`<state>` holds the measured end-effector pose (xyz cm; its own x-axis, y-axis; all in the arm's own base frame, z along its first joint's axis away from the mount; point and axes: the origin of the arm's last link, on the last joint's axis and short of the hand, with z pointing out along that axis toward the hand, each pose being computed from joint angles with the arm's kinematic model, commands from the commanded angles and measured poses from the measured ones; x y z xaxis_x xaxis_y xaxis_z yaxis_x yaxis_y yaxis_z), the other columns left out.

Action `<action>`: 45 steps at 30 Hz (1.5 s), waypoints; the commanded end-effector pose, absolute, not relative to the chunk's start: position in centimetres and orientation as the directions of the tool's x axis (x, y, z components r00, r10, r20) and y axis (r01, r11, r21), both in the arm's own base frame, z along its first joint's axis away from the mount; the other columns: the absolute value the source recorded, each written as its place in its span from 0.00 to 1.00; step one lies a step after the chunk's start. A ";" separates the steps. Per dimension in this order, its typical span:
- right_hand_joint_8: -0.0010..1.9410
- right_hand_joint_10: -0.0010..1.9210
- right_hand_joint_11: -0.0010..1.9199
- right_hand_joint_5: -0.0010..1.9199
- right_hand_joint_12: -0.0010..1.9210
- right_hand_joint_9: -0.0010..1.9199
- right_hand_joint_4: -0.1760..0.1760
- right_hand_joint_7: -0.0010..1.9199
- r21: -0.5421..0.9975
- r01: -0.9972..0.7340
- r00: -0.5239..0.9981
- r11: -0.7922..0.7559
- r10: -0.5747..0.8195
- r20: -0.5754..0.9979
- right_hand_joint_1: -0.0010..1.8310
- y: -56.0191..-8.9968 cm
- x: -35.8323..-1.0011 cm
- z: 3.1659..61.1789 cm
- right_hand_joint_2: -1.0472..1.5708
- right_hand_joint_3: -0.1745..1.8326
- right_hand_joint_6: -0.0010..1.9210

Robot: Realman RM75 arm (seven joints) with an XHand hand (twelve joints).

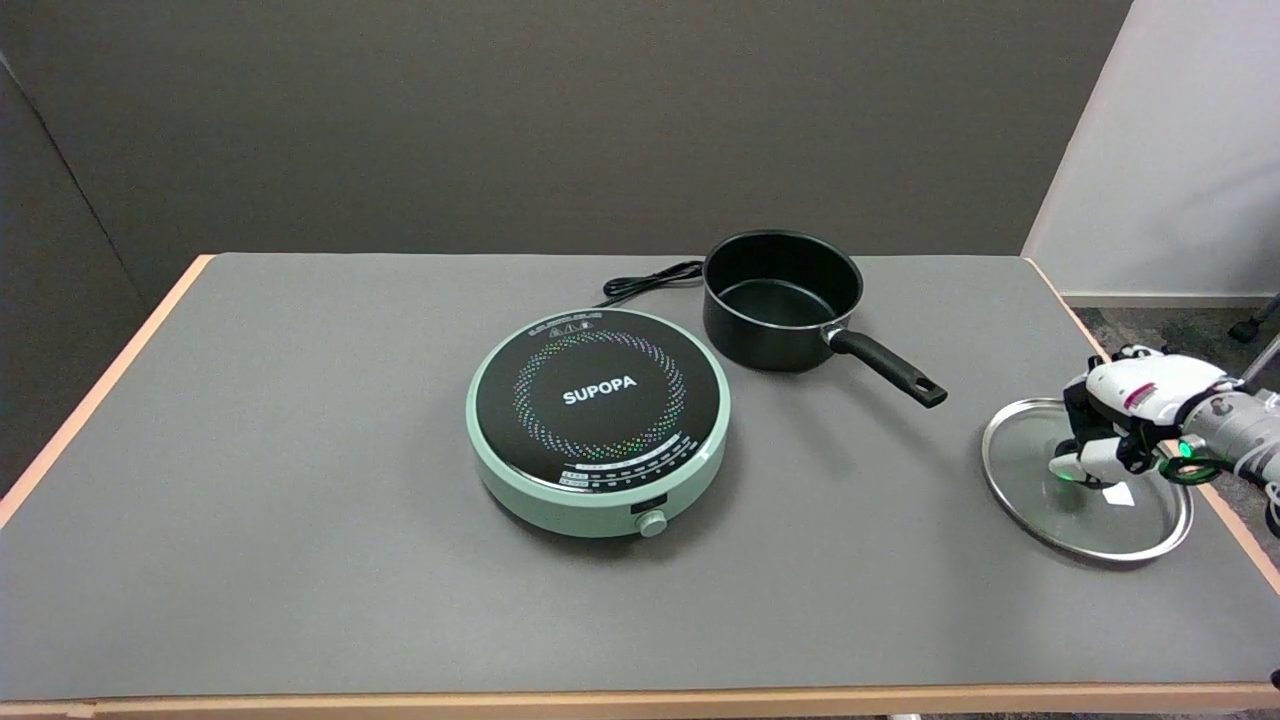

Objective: Pick up the pot lid.

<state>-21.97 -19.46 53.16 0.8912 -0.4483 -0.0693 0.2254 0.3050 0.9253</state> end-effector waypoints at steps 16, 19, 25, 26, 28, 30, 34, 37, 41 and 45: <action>0.65 0.97 0.00 0.33 1.00 0.42 0.26 0.47 0.920 0.219 0.932 0.324 -0.350 -0.098 0.65 -22.6 -19.5 55.2 0.85 0.15 0.74; 0.65 0.97 0.00 0.33 1.00 0.41 0.26 0.47 0.922 0.219 0.942 0.318 -0.316 -0.115 0.65 -23.7 -18.4 55.6 0.85 0.14 0.74; 0.64 0.97 0.00 0.34 1.00 0.42 0.28 0.47 0.922 0.230 0.954 0.311 -0.259 -0.151 0.65 -26.2 -16.4 56.8 0.85 0.14 0.73; 0.64 0.97 0.00 0.34 1.00 0.42 0.28 0.47 0.922 0.232 0.955 0.310 -0.251 -0.156 0.65 -26.6 -16.1 56.9 0.85 0.14 0.73; 0.64 0.97 0.00 0.34 1.00 0.41 0.29 0.47 0.923 0.236 0.959 0.305 -0.229 -0.169 0.65 -27.7 -15.3 57.1 0.85 0.14 0.73; 0.63 0.96 0.01 0.34 1.00 0.41 0.30 0.48 0.922 0.238 0.962 0.305 -0.206 -0.180 0.65 -28.7 -14.5 57.5 0.85 0.14 0.73; 0.63 0.96 0.01 0.34 1.00 0.40 0.30 0.48 0.925 0.243 0.961 0.292 -0.200 -0.190 0.65 -30.5 -14.2 57.6 0.85 0.13 0.73; 0.62 0.96 0.01 0.35 1.00 0.41 0.30 0.48 0.901 0.323 0.945 0.288 -0.149 -0.292 0.65 -31.9 -10.8 57.9 0.85 0.13 0.73; 0.62 0.96 0.01 0.35 1.00 0.41 0.32 0.48 0.927 0.234 0.966 0.295 -0.180 -0.186 0.65 -31.8 -13.1 58.5 0.85 0.13 0.73; 0.62 0.96 0.01 0.35 1.00 0.41 0.31 0.48 0.928 0.220 0.970 0.301 -0.169 -0.175 0.65 -31.9 -12.4 58.8 0.85 0.13 0.72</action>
